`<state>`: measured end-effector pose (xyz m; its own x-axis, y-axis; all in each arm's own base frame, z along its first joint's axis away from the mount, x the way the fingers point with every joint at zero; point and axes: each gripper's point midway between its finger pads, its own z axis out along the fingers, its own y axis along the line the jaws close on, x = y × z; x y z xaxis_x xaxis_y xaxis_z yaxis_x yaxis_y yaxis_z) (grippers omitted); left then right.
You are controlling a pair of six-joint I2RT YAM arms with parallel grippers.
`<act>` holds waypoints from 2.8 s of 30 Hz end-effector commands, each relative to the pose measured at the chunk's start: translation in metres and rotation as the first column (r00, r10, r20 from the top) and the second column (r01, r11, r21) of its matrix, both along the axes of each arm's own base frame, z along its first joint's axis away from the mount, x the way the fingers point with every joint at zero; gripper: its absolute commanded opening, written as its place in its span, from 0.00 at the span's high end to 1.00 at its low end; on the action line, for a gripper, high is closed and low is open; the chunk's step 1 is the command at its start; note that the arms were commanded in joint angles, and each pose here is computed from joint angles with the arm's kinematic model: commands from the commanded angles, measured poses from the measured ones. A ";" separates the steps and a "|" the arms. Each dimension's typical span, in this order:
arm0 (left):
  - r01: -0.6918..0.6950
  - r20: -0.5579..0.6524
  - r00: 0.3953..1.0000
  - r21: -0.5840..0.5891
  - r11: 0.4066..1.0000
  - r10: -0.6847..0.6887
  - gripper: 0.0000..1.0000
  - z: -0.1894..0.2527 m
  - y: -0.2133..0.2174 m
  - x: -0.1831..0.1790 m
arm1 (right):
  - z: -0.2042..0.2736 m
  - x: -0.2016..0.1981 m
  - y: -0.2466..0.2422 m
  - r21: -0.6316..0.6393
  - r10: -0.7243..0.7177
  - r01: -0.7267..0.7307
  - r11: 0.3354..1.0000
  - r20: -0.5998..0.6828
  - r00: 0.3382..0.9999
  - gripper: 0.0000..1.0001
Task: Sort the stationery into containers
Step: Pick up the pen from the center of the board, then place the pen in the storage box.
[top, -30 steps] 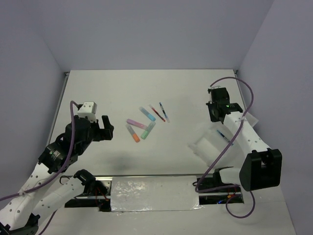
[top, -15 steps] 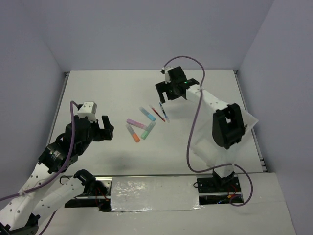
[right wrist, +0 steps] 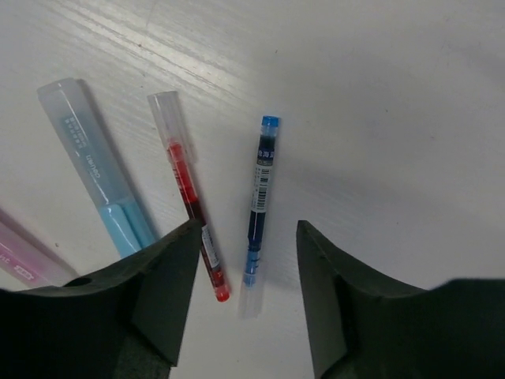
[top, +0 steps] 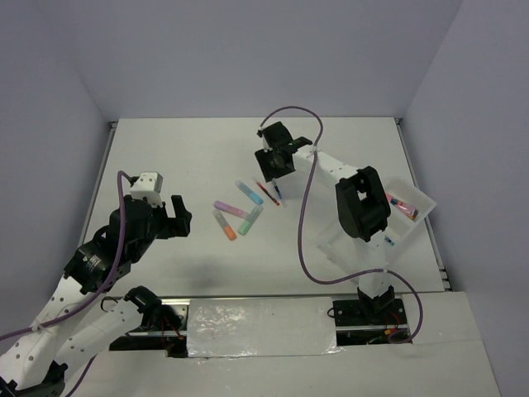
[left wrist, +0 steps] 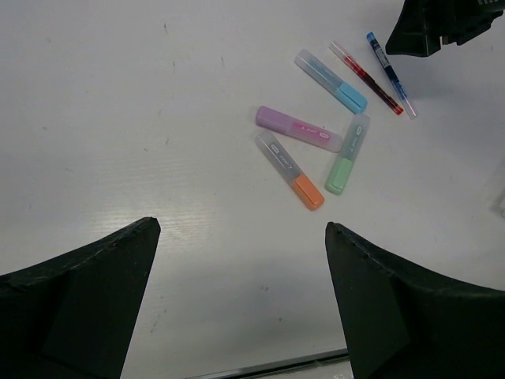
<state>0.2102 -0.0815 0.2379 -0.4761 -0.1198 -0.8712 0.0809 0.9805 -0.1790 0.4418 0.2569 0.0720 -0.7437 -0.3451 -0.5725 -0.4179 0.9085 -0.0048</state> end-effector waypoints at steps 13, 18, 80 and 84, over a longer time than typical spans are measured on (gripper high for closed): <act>-0.003 0.046 0.999 -0.006 1.000 0.003 0.01 0.008 0.001 0.003 | -0.054 -0.003 -0.013 -0.090 -0.021 0.011 0.996 -0.104 0.994 0.57; -0.006 0.046 0.999 -0.005 1.000 0.006 0.01 0.008 0.002 0.003 | -0.058 -0.009 -0.017 -0.103 -0.009 -0.004 0.995 -0.124 0.992 0.64; 0.011 0.045 0.999 -0.008 1.000 -0.011 0.01 0.007 -0.001 0.003 | 0.100 -0.133 -0.272 -0.079 -0.472 0.506 0.859 0.262 0.842 0.30; 0.006 0.037 0.999 0.000 1.000 -0.006 0.01 0.006 -0.001 0.005 | 0.144 -0.105 -0.174 0.055 -0.313 0.317 0.947 0.382 0.869 0.00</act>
